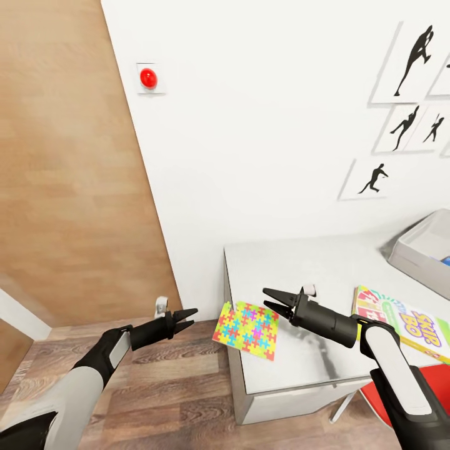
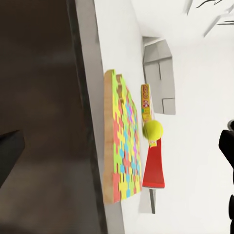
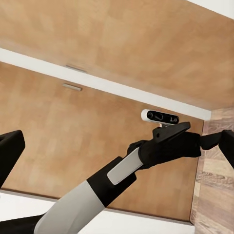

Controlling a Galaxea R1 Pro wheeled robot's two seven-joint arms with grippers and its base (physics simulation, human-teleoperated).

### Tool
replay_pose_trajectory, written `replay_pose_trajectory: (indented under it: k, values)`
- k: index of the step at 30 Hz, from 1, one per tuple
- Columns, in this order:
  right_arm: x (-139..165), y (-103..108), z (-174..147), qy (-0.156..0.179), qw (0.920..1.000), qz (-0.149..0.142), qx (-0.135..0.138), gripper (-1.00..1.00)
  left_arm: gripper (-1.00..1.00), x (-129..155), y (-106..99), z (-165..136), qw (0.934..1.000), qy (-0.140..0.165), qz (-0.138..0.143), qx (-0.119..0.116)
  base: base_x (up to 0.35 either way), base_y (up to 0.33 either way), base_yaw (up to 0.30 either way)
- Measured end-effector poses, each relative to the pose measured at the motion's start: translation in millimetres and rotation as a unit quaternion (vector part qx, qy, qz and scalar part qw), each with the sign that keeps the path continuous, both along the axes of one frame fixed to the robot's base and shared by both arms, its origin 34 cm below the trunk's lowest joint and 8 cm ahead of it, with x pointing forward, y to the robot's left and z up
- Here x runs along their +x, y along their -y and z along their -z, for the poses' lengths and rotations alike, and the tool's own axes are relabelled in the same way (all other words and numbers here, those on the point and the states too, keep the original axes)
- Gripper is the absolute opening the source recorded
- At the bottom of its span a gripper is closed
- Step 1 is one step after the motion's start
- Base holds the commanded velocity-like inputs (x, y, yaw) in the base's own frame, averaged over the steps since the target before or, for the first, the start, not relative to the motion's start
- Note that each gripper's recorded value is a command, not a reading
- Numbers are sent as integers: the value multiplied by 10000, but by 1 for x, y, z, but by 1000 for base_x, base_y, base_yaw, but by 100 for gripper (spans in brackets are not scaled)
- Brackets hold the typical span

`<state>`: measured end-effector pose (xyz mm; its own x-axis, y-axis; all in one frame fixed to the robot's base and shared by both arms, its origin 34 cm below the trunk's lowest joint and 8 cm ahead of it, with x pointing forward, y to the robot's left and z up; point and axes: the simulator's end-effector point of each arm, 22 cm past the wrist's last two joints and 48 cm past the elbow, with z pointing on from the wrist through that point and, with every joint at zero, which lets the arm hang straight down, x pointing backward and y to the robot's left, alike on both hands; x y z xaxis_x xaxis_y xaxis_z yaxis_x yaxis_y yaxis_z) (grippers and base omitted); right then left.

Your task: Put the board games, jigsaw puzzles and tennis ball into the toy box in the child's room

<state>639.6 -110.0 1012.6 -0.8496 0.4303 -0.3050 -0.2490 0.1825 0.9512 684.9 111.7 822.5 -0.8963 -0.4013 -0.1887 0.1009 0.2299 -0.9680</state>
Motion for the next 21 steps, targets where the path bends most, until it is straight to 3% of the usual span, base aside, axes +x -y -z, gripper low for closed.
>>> replay_pose_trajectory:
  k: [8, 21]
  values:
    - [0, 0, 0, 1, 10000, 6, 1, 100, 100, -3, 3, 4, 10000, -70, 12, 3, -124, 34, 0]
    - [0, 0, 0, 2, 10000, 6, 0, 100, 100, -4, 6, 5, 10000, -95, 19, -11, -15, -4, 0]
